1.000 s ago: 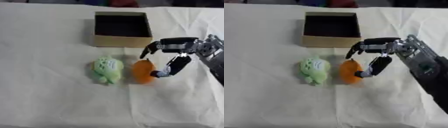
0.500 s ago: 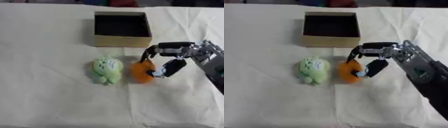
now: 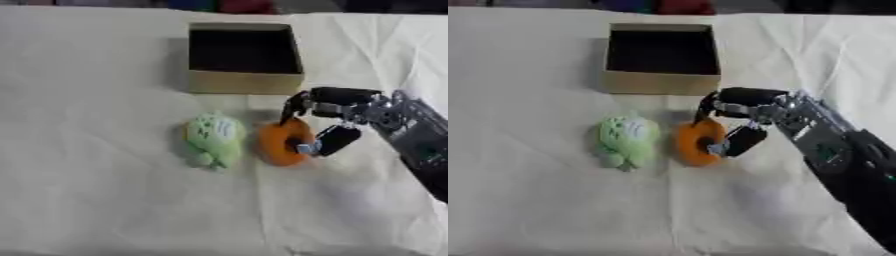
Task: Pick up objects on the table and place them in the box.
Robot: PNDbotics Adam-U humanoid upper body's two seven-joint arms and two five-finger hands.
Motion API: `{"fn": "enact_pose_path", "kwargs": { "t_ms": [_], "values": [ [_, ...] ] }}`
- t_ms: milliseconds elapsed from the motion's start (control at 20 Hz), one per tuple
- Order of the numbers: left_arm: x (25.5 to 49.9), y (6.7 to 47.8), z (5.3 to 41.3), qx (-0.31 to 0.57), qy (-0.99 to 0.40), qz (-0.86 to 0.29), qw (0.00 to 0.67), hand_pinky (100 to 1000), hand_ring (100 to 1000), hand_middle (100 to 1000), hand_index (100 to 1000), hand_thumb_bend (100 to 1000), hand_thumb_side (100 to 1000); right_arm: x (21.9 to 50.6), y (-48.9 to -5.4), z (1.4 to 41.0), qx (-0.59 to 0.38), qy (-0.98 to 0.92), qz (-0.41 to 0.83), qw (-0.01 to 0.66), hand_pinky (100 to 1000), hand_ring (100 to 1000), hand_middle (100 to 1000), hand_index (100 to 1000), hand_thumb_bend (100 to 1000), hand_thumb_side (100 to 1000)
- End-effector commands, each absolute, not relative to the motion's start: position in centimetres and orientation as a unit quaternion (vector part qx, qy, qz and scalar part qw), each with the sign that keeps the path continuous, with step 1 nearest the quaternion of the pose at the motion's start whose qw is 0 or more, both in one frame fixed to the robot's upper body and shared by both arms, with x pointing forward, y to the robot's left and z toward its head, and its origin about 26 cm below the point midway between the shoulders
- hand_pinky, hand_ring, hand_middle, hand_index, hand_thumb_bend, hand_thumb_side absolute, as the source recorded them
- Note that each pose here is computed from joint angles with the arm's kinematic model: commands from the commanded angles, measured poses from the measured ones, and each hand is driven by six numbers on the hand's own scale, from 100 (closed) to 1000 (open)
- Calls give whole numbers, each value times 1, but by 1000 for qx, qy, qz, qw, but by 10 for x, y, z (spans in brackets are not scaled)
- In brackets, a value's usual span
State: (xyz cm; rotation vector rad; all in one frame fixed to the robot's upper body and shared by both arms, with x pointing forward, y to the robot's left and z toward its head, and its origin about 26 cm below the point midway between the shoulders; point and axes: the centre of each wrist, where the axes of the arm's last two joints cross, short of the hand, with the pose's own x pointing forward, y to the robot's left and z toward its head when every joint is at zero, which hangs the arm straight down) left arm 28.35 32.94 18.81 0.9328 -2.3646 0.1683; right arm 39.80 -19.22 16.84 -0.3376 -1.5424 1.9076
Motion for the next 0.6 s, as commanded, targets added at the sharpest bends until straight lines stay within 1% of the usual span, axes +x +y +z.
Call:
{"fn": "enact_pose_path", "kwargs": {
  "t_ms": [50,200,600],
  "values": [
    [282,330,197,351,-892,59,279,781,572,631,856,163,982,399,-197,181,-146,-616,704,322,724,777,549,572,100,271],
    [282,330,197,351,-892,59,279,781,572,630,855,163,979,399,-199,193,-157,-645,676,320,711,757,532,542,100,264],
    [282,331,198,353,-891,57,280,780,570,627,855,162,975,396,-200,243,-170,-693,641,282,725,760,558,562,100,273]
  ]
}}
